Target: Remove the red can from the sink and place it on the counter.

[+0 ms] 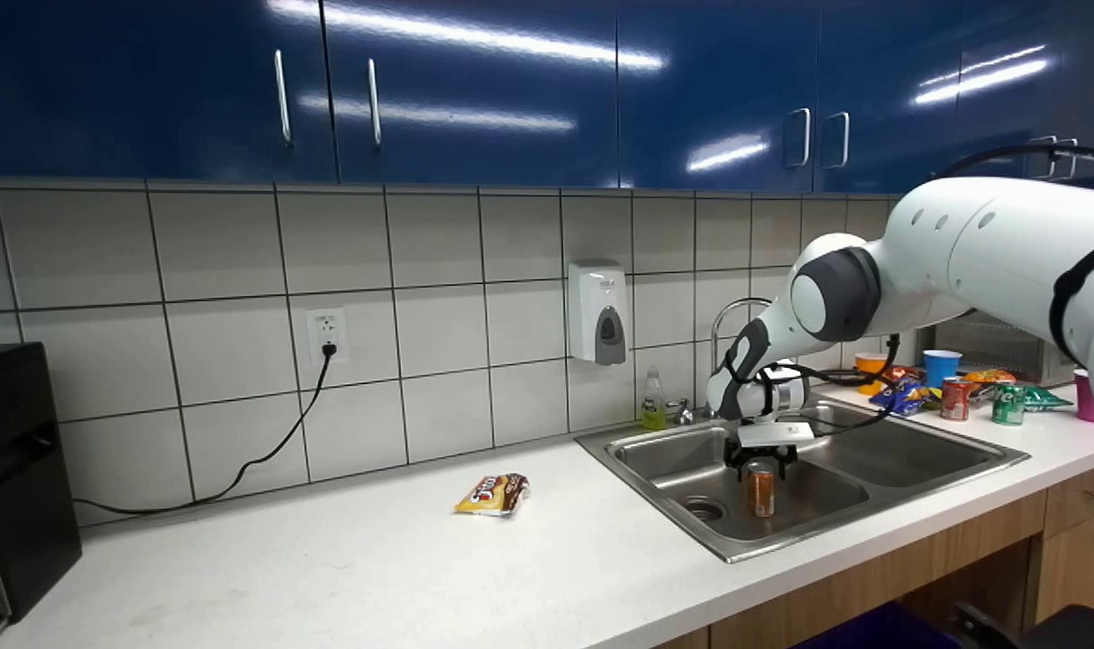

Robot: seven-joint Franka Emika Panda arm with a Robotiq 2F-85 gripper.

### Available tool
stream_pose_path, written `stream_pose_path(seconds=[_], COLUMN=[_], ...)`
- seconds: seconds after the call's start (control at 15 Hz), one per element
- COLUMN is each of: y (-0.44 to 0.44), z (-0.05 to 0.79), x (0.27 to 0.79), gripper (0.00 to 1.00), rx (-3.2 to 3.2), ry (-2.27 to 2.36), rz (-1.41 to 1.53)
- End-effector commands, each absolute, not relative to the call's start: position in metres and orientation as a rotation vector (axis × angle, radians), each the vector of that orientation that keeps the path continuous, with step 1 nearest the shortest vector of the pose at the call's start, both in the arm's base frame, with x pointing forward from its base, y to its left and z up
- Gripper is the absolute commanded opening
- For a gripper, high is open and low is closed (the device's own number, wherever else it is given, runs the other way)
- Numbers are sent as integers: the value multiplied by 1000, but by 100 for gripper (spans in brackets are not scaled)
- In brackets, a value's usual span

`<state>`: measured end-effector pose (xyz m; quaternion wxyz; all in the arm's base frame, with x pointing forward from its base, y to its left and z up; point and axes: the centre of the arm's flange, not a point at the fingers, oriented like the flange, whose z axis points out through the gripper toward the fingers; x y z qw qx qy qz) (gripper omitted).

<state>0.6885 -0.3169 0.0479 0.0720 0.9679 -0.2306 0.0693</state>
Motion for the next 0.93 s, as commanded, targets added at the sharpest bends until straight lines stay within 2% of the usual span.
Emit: stream_pose_path(seconds=[0.0,0.27,0.87], y=[-324,-323,-302], z=[43,42,82], x=[701,702,698], gripper=[74,40,38], rx=[2916,2915,2925], ry=[-720,-725,-696], rz=[206,211,214])
